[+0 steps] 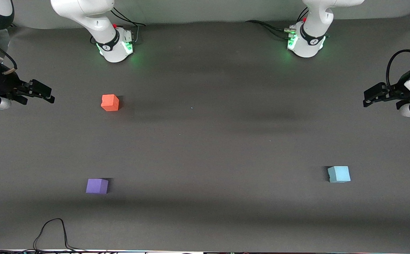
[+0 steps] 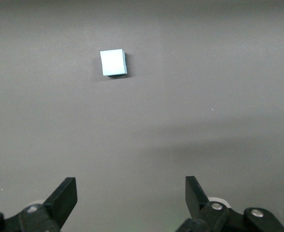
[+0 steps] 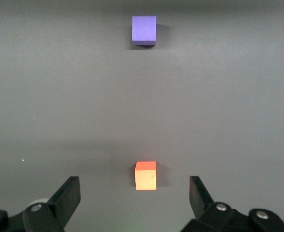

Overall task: Place blue block between orange and purple blocks
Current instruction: 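Reach the left gripper down to the light blue cube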

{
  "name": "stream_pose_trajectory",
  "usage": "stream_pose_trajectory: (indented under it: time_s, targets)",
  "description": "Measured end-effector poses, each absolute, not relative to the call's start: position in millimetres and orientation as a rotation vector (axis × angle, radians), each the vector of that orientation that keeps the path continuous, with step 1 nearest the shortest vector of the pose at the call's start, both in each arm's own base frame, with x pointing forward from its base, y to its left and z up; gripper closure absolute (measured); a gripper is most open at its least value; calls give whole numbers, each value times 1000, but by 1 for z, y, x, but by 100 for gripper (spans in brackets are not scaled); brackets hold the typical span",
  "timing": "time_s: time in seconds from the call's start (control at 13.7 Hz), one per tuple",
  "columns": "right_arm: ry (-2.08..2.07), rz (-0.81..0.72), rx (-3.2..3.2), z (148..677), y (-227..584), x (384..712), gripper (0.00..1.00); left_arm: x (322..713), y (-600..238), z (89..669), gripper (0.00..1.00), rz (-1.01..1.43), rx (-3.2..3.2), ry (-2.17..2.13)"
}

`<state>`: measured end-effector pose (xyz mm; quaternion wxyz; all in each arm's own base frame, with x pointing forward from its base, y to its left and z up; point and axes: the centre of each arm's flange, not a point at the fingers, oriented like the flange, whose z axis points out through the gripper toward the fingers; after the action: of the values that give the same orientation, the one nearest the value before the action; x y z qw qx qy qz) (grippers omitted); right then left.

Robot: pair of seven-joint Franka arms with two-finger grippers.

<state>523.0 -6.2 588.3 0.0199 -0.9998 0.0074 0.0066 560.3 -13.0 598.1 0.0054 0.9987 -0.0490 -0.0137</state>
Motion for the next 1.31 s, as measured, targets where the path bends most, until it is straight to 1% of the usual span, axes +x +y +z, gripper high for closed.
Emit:
stream_pose_trajectory:
  time_s: [0.44, 0.73, 1.02, 1.31]
  targets:
    - [23, 21, -3102, 588, -6, 523, 0, 560, -13, 595, 0, -70, 3126, -154]
    - [23, 23, -3102, 588, -6, 523, 0, 576, 1, 577, 0, -52, 3131, -136]
    - [22, 27, -3102, 586, -6, 523, 0, 604, 34, 540, 0, -8, 3139, -102]
    - [22, 35, -3102, 583, -6, 522, 0, 644, 38, 469, 0, 24, 3149, -98]
